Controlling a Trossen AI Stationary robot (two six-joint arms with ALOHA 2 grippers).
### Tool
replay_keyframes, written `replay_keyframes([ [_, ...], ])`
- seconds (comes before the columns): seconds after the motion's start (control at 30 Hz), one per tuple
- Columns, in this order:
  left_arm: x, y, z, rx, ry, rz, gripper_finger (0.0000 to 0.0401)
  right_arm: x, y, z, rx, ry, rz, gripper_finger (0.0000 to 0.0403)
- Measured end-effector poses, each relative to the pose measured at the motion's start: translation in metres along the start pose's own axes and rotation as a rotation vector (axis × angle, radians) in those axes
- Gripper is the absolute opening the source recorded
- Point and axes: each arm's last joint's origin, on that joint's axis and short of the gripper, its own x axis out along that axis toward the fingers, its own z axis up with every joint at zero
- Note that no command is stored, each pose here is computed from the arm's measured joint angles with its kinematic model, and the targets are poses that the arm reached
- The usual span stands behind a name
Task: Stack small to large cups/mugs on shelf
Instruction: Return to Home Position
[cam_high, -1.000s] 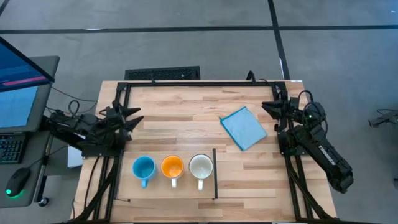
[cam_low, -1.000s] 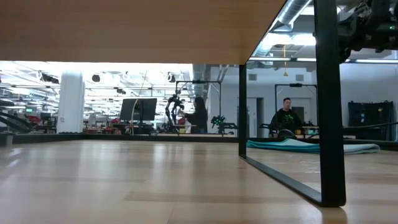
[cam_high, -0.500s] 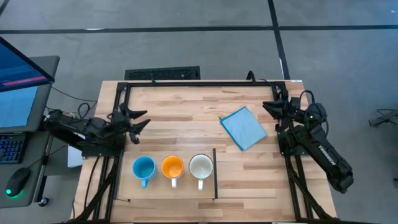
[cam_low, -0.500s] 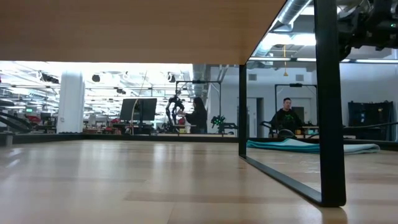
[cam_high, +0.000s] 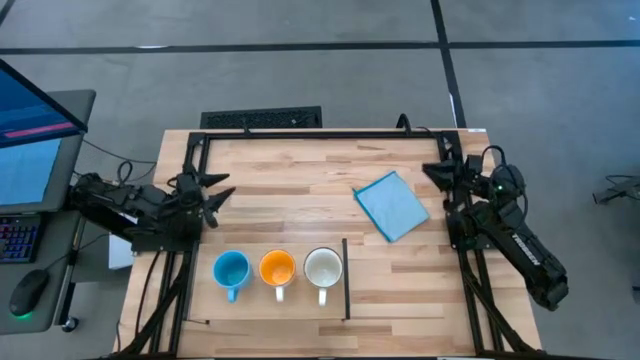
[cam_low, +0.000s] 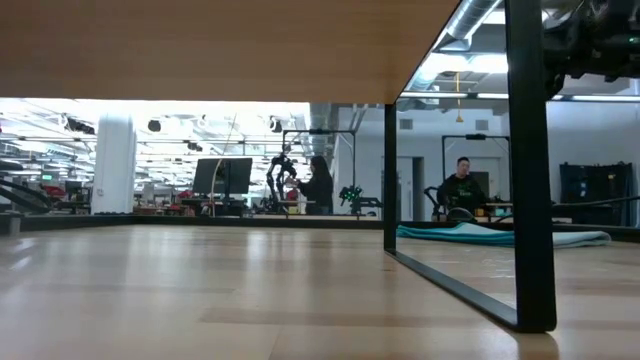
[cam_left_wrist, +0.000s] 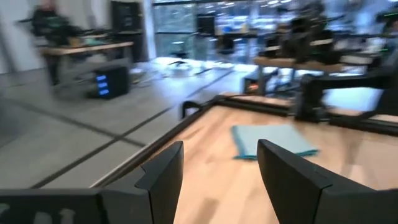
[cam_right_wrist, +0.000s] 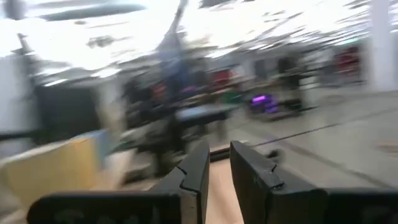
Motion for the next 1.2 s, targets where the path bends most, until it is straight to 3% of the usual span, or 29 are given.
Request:
replay_keyframes([
  [0.13, 0.000, 0.003, -0.005, 0.011, 0.035, 0.091, 0.0197, -0.001, -0.007, -0.002, -0.040, -0.036, -0.224, 0.0086],
  [0.2, 0.000, 0.003, -0.006, 0.014, 0.038, 0.096, 0.0197, -0.001, -0.009, -0.004, -0.068, -0.018, -0.260, 0.0086],
  [0.43, -0.006, 0.011, -0.011, -0.004, 0.044, 0.174, 0.0197, -0.001, -0.008, -0.005, -0.095, 0.000, -0.226, 0.0086],
  [0.67, -0.014, 0.024, -0.013, -0.047, 0.009, 0.353, 0.0197, -0.001, -0.008, -0.005, -0.102, 0.001, -0.226, 0.0086],
  [0.93, -0.011, 0.024, -0.013, -0.062, -0.010, 0.311, 0.0197, -0.001, -0.009, -0.006, -0.114, 0.016, -0.230, 0.0086],
  [1.2, 0.015, 0.029, -0.042, 0.017, -0.121, 0.528, 0.0197, -0.001, -0.009, -0.006, -0.113, 0.015, -0.230, 0.0086],
])
